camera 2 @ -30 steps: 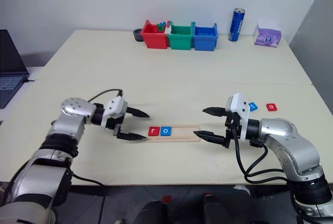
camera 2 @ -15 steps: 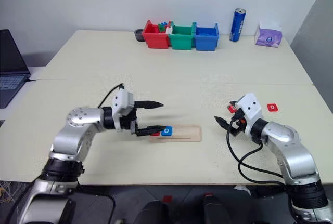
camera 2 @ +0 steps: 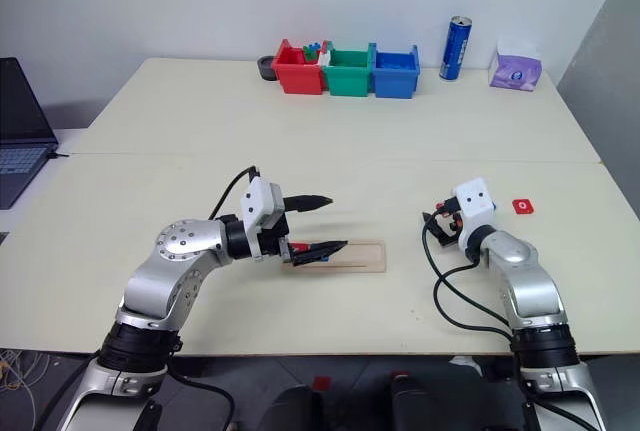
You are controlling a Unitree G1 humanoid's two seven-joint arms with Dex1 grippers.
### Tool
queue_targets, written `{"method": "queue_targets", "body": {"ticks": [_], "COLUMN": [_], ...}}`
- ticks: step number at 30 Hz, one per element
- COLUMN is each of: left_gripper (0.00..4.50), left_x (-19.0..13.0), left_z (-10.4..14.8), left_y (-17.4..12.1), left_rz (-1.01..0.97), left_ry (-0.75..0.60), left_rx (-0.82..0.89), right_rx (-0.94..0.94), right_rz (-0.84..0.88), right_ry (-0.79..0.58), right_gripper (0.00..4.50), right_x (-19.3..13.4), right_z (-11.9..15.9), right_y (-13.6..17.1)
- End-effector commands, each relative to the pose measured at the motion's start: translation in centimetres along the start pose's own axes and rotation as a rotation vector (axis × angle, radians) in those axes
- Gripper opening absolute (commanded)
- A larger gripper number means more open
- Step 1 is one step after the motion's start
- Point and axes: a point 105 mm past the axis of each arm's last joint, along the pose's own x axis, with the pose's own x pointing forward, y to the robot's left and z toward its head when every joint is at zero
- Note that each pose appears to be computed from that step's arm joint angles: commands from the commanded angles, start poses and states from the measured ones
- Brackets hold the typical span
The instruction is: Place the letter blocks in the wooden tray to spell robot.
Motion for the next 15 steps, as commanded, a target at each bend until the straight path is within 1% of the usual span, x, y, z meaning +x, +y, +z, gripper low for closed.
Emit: {"method": "queue_targets", "body": {"ticks": [1, 9, 15], "left_gripper": [4.44, 4.44, 4.44], "left_x": [0.2, 0.5, 0.6], "left_z": [1.3, 1.5, 1.7], "left_y": [-0.5, -0.6, -0.4], "left_rz": [-0.011, -0.015, -0.02], "left_ry": [-0.034, -0.04, -0.038], "left_rx": [0.041, 0.033, 0.034], "right_rx": [-0.004, 0.066, 0.086], "right_rz": [-0.047, -0.087, -0.102], "right_ry": [-0.051, -0.001, -0.003], "right_gripper": [4.31, 4.31, 4.31], "right_x": [0.1, 0.5, 0.7], "right_z": [1.2, -0.6, -0.7], "right_y": [-1.1, -1.5, -1.8]}}
